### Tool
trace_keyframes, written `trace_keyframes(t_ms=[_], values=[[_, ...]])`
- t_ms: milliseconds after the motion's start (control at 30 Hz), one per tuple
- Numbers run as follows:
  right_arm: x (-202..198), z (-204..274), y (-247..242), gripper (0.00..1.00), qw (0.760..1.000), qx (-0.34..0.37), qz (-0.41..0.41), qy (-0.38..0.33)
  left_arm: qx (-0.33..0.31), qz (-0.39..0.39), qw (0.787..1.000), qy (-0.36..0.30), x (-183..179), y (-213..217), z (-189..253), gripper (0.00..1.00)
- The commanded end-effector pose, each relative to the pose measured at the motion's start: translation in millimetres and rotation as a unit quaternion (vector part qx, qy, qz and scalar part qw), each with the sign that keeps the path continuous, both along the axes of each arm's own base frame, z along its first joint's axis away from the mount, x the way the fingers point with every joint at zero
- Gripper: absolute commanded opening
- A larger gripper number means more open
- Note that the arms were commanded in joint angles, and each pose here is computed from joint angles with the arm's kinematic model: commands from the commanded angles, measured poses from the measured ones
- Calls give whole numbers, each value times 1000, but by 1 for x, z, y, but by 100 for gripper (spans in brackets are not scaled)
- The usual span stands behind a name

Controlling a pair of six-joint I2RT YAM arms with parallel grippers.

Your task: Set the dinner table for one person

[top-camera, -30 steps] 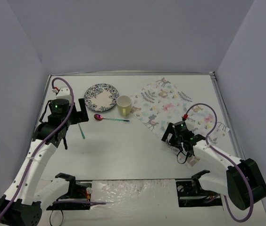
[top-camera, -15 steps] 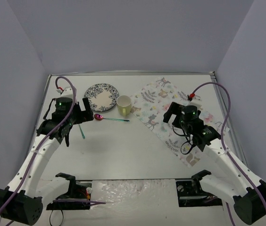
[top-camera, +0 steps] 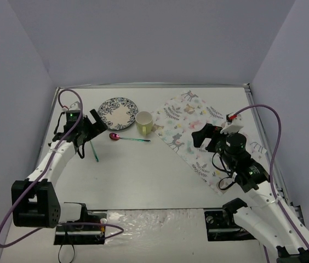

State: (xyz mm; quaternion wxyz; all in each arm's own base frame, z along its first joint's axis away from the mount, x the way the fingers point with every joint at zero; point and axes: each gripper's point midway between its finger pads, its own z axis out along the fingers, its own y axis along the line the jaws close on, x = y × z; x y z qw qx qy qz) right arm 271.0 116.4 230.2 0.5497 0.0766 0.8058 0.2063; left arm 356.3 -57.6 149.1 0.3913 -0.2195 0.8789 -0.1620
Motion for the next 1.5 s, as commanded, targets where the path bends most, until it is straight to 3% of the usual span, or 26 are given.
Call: trace_keyframes(t_ms=[0,267,367,667,1333,1467], values=[[-5,25,25,100,994,29,78,-71,-65,17,994,-83,43,9,22,97],[-9,8,42,100,989,24,132,-66,-130,18,985,-109,87,29,-1,86],[-8,5,45,100,988,20,139,-66,-155,12,982,-108,99,25,-12,78],[-5,0,48,100,987,16,148,-63,-197,6,976,-91,124,17,-40,76],[-8,-1,48,100,986,20,151,-68,-227,14,974,-14,143,8,-117,64],[-9,-2,49,100,986,23,154,-67,-226,16,974,-6,143,8,-126,56]])
